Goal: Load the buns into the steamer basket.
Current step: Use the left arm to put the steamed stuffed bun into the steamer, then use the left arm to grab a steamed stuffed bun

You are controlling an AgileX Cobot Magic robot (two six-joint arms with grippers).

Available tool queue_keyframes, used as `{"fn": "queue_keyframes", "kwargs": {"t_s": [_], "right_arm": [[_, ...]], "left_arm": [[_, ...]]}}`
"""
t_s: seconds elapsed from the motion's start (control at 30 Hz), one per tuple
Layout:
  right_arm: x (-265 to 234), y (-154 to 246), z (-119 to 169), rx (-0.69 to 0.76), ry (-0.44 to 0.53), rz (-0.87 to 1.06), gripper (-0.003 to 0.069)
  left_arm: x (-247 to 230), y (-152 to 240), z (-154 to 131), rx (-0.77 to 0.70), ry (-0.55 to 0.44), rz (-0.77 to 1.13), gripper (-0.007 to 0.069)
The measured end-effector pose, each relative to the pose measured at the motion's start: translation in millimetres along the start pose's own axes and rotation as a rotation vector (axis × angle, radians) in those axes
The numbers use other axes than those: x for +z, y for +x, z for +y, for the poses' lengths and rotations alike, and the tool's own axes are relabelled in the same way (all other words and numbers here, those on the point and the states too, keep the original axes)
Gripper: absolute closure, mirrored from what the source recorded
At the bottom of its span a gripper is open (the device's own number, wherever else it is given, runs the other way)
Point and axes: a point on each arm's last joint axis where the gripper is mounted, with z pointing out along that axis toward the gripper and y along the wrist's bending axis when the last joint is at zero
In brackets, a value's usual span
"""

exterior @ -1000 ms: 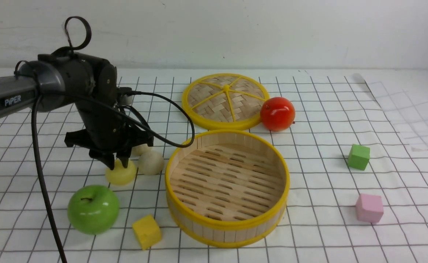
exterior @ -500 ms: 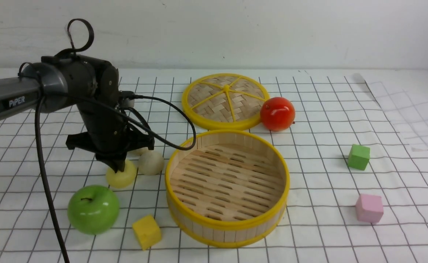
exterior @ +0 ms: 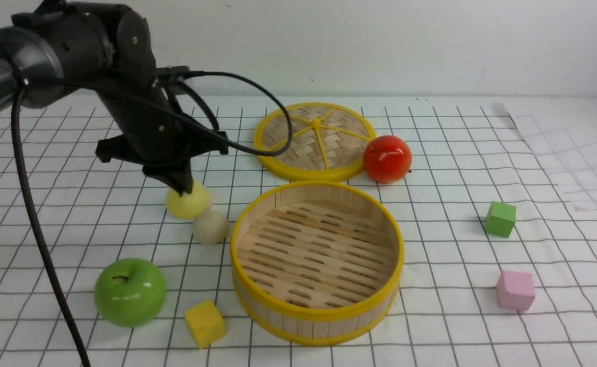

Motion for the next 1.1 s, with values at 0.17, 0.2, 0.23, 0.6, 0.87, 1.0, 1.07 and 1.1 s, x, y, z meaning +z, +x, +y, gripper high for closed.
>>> {"fn": "queue_keyframes", "kwargs": {"t_s": [0.17, 0.2, 0.23, 0.6, 0.87, 1.0, 1.07, 1.1], "right_arm": [[0, 0, 0, 0.000, 0.000, 0.000, 0.0419], [0, 0, 0, 0.000, 0.000, 0.000, 0.0419], [0, 0, 0, 0.000, 0.000, 0.000, 0.0419], [0, 0, 0, 0.000, 0.000, 0.000, 0.0419], [0, 0, 0, 0.000, 0.000, 0.000, 0.0419], [0, 0, 0, 0.000, 0.000, 0.000, 0.0419], [0, 0, 0, 0.000, 0.000, 0.000, 0.0419], [0, 0, 0, 0.000, 0.000, 0.000, 0.0419]], "left_arm": [[4, 14, -46, 0.099, 0.085, 0.013, 0.0638], [8, 18, -58, 0.124, 0.101, 0.019, 0.0638], [11, 21, -65, 0.136, 0.107, 0.026, 0.0638], [59, 28, -69, 0.141, 0.051, 0.092, 0.0542], [27, 18, -60, 0.223, -0.050, -0.017, 0.0274], [5, 13, -51, 0.231, -0.112, -0.079, 0.0229], [3, 10, -45, 0.193, -0.117, -0.084, 0.0231], [3, 8, -40, 0.167, -0.117, -0.084, 0.0237]]}}
